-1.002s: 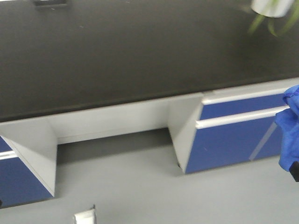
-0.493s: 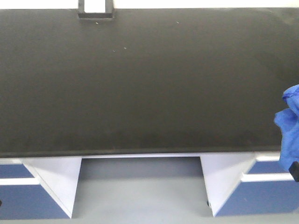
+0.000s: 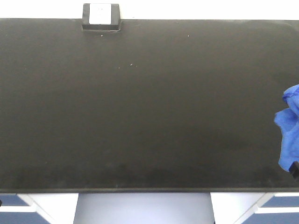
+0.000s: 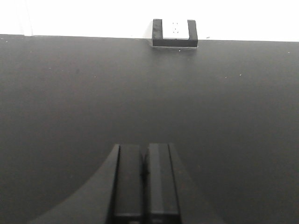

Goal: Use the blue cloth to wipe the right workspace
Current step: 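Lower the held blue cloth onto the counter with the right gripper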

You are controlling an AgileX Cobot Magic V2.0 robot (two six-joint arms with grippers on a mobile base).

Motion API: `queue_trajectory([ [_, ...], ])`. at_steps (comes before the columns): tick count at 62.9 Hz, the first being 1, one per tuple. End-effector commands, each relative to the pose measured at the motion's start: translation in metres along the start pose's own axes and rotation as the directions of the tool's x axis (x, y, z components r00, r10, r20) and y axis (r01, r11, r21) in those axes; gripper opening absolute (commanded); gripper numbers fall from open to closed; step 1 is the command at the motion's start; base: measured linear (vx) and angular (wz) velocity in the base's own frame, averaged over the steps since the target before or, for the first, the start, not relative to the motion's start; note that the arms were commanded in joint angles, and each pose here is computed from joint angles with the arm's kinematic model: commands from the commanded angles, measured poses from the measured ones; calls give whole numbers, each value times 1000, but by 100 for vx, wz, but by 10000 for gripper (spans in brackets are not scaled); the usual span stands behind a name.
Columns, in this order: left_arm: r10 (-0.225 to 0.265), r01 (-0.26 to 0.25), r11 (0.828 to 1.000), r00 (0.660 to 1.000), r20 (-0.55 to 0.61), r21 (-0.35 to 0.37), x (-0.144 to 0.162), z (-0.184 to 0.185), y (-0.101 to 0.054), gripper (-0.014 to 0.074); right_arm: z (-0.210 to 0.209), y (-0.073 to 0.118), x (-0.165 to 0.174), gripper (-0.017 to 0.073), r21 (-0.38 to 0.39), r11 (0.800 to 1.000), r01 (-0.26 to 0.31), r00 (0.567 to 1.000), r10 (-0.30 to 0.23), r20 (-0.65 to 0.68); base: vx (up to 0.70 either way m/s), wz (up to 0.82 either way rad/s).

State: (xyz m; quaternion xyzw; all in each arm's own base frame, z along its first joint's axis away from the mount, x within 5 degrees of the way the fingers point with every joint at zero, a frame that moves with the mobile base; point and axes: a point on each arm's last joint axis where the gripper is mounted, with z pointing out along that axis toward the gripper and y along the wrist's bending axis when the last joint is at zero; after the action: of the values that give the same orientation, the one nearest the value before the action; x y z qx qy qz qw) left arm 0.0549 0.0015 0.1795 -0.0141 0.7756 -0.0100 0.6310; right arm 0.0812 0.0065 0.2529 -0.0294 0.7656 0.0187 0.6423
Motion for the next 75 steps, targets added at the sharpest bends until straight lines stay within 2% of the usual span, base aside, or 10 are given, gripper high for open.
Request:
queue_trajectory([
  [1, -7, 6, 1000, 998, 63, 18, 2, 1, -1, -6, -1, -4, -16, -4, 42, 999, -4, 996, 0, 88, 10, -2],
  [26, -7, 6, 1000, 998, 63, 18, 2, 1, -1, -6, -1, -4, -16, -4, 42, 999, -3, 996, 0, 88, 5, -1],
  [32, -7, 6, 1000, 998, 63, 18, 2, 1, -1, -6, -1, -4, -16, -4, 44, 999, 11, 996, -15, 87, 0, -1],
  [62, -7, 6, 1000, 998, 63, 18, 2, 1, -1, -6, -2, -5, -18, -4, 57, 998, -4, 993, -2, 114, 0, 0],
  [65, -7, 6, 1000, 998, 63, 18, 2, 1, -1, -6, -2, -5, -18, -4, 56, 998, -24, 993, 17, 119, 0, 0],
  [73, -7, 6, 1000, 998, 63, 18, 2, 1, -1, -6, -2, -4, -18, -4, 26, 988, -151, 982, 147, 122, 0, 0],
  [75, -7, 6, 1000, 998, 63, 18, 2, 1, -1, -6, -1, -4, -18, -4, 23, 987, -161, 980, 157, 121, 0, 0],
])
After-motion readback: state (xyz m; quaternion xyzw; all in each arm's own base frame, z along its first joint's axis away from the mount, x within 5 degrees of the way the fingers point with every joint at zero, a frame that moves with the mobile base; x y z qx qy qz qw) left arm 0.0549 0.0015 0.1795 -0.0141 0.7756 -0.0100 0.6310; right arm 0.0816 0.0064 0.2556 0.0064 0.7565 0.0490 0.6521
